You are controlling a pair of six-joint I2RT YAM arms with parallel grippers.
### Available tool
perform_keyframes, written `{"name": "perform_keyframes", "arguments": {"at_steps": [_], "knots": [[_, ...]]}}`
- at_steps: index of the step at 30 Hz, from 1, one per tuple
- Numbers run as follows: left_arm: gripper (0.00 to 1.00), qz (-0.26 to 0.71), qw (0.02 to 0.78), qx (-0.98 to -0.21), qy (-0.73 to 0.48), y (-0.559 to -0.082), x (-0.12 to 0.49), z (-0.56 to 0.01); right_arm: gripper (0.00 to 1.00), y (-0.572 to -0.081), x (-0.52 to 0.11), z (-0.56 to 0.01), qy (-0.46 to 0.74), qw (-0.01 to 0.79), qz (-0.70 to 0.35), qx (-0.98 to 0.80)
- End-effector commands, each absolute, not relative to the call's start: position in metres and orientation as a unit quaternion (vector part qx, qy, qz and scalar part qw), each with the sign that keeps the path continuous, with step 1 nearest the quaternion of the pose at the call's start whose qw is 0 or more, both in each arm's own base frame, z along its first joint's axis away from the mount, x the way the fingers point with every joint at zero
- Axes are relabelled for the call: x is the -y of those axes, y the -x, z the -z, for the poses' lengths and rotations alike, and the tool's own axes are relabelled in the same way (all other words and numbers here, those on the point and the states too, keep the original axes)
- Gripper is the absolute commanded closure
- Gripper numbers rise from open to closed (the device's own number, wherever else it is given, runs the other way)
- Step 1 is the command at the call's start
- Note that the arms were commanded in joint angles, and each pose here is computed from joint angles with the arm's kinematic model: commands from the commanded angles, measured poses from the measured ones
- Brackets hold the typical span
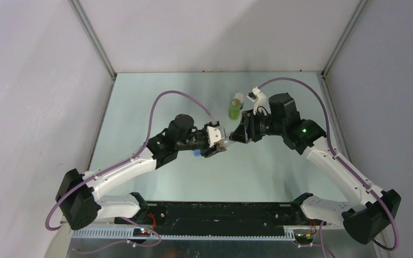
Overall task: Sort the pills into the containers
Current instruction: Screw the lid of the pill bottle onto the pill bottle.
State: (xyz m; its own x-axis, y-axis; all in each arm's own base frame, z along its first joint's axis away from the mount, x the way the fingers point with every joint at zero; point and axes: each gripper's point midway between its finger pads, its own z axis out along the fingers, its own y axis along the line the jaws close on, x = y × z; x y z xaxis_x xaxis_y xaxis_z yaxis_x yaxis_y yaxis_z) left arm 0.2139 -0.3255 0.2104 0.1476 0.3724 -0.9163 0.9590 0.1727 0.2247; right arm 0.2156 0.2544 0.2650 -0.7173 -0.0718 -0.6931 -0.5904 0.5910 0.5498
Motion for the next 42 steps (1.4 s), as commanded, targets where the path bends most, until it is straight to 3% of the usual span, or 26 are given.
{"name": "perform_keyframes", "arguments": {"at_steps": [1,13,24,28,34,42], "knots": [[1.0,0.316,0.549,-0.523,-0.57,-0.21,0.338,-0.256,0.53,-0.208,-0.262,-0.28,0.24,0.32,-0.425,-0.812],[1.0,0.306,0.603,-0.503,-0.538,-0.218,0.335,-0.272,0.53,-0.2,-0.281,-0.278,0.227,0.301,-0.479,-0.793],[1.0,0.309,0.597,-0.509,-0.537,-0.217,0.334,-0.266,0.5,-0.201,-0.283,-0.276,0.212,0.306,-0.474,-0.798],[1.0,0.305,0.589,-0.52,-0.539,-0.219,0.333,-0.257,0.4,-0.21,-0.279,-0.284,0.183,0.33,-0.465,-0.801],[1.0,0.312,0.578,-0.531,-0.536,-0.219,0.336,-0.244,0.02,-0.212,-0.269,-0.31,0.186,0.385,-0.456,-0.781],[1.0,0.334,0.577,-0.521,-0.533,-0.213,0.339,-0.25,0.01,-0.212,-0.245,-0.308,0.227,0.43,-0.393,-0.781]]}}
